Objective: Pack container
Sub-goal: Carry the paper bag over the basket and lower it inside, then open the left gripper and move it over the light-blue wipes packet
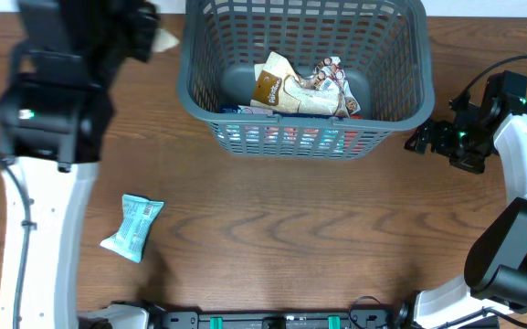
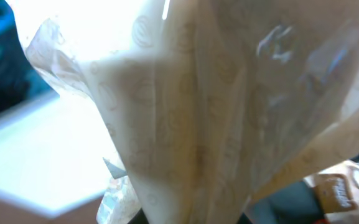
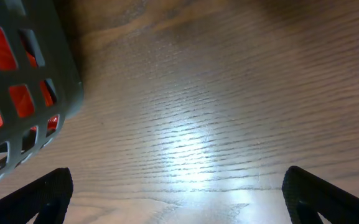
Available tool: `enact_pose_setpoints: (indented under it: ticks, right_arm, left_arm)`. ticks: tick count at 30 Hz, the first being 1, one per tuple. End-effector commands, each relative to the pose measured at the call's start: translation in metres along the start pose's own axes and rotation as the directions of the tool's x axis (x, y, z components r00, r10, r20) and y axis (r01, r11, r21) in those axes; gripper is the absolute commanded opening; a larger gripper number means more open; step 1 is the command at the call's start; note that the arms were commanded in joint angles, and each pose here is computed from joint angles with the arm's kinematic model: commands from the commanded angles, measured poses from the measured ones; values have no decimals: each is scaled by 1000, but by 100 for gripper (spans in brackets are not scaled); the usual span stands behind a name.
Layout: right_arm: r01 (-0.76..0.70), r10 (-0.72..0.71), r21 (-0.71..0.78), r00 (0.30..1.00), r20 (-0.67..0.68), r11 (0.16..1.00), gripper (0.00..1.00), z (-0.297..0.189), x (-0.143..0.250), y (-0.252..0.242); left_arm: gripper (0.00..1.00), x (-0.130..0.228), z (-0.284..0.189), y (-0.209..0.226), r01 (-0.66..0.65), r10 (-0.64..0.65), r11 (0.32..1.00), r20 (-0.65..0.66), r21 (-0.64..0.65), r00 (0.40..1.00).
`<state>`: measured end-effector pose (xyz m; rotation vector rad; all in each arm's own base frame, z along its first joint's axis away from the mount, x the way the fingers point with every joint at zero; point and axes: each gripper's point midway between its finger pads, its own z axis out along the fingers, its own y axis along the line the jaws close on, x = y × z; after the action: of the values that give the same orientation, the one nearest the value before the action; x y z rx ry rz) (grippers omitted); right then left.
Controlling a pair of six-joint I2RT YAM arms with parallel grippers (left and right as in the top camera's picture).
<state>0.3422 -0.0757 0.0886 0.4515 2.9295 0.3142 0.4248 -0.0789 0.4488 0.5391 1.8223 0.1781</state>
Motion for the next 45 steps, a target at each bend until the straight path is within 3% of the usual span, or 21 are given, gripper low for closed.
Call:
enact_pose_setpoints:
  ticks: [1, 10, 21, 32, 33, 34, 35, 37, 38, 45]
  right_arm:
    - [33, -33, -10, 999, 2, 999, 99, -3, 2, 7]
    - [32, -32, -10, 999, -2, 999, 99, -3, 3, 7]
    - [33, -33, -10, 999, 0, 999, 99, -3, 3, 7]
    - [35, -35, -9, 999, 3, 999, 99, -3, 2, 7]
    - [35, -35, -9, 999, 4, 999, 99, -3, 2, 7]
    - [35, -35, -9, 999, 4, 999, 99, -3, 2, 7]
    - [38, -38, -9, 999, 4, 999, 99, -3, 2, 7]
    - [38, -38, -9, 999, 4, 999, 99, -3, 2, 7]
    - [42, -42, -10, 999, 3, 999, 99, -3, 2, 7]
    - [41, -41, -10, 999, -1, 999, 99, -3, 3, 7]
  left_arm:
    - [6, -7, 19, -35, -194, 194, 978, 18, 75, 981]
    - [6, 15, 83, -122, -364, 374, 898, 6, 248, 927]
    - [6, 90, 153, -175, -359, 437, 848, -132, 390, 890]
    - [6, 184, 159, -210, -278, 530, 771, -336, 572, 778]
    - [33, 188, 157, -210, -272, 536, 767, -346, 581, 770]
    - [80, 191, 156, -211, -268, 539, 764, -353, 587, 765]
    - [92, 192, 155, -211, -265, 541, 762, -356, 591, 762]
    - [94, 191, 153, -210, -266, 541, 762, -356, 590, 762]
    - [100, 191, 153, -210, -266, 541, 763, -355, 589, 762]
    - [99, 141, 134, -187, -307, 500, 797, -283, 520, 819]
